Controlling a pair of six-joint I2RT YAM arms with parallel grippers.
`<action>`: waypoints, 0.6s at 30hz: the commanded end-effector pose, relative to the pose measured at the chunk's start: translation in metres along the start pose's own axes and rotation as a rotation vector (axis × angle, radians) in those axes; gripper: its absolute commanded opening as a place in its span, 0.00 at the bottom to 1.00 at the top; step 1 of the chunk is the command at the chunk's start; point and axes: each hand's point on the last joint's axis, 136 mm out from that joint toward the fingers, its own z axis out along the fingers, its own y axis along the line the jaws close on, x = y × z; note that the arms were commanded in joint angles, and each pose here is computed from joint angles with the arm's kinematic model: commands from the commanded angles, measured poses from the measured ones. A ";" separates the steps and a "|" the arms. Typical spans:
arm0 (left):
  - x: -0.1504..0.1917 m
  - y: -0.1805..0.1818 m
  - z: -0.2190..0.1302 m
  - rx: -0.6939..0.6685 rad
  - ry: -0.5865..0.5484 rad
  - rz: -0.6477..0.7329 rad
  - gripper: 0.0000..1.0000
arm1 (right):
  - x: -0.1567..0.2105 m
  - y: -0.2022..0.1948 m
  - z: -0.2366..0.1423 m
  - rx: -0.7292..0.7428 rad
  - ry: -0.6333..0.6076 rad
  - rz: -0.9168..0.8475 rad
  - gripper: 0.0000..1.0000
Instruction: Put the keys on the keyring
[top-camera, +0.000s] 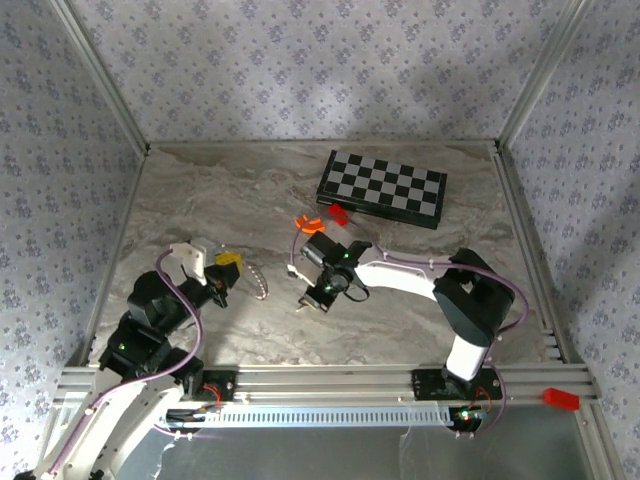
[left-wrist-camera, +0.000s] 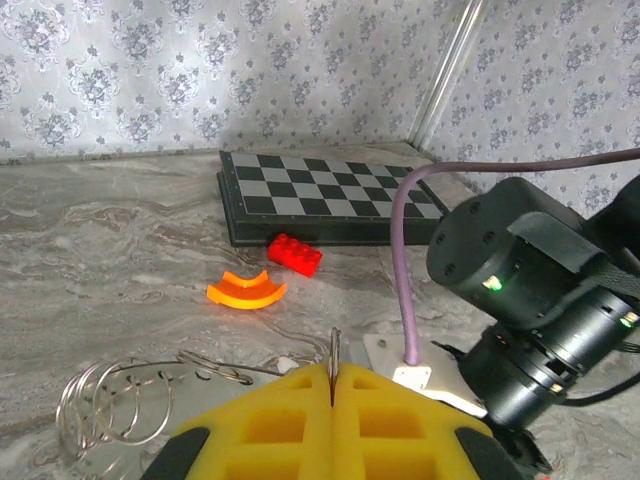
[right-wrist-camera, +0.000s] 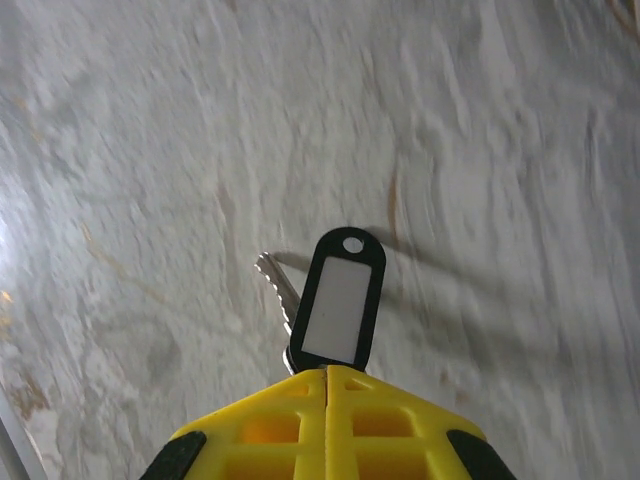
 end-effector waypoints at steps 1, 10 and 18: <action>-0.023 -0.011 -0.010 0.041 -0.076 -0.004 0.00 | 0.039 -0.008 -0.018 0.128 0.162 0.092 0.00; -0.023 -0.015 -0.018 0.068 -0.112 -0.012 0.00 | 0.082 0.005 -0.025 0.146 0.379 0.134 0.00; -0.016 -0.022 -0.014 0.125 -0.103 -0.031 0.00 | 0.094 0.010 -0.027 0.135 0.530 0.118 0.00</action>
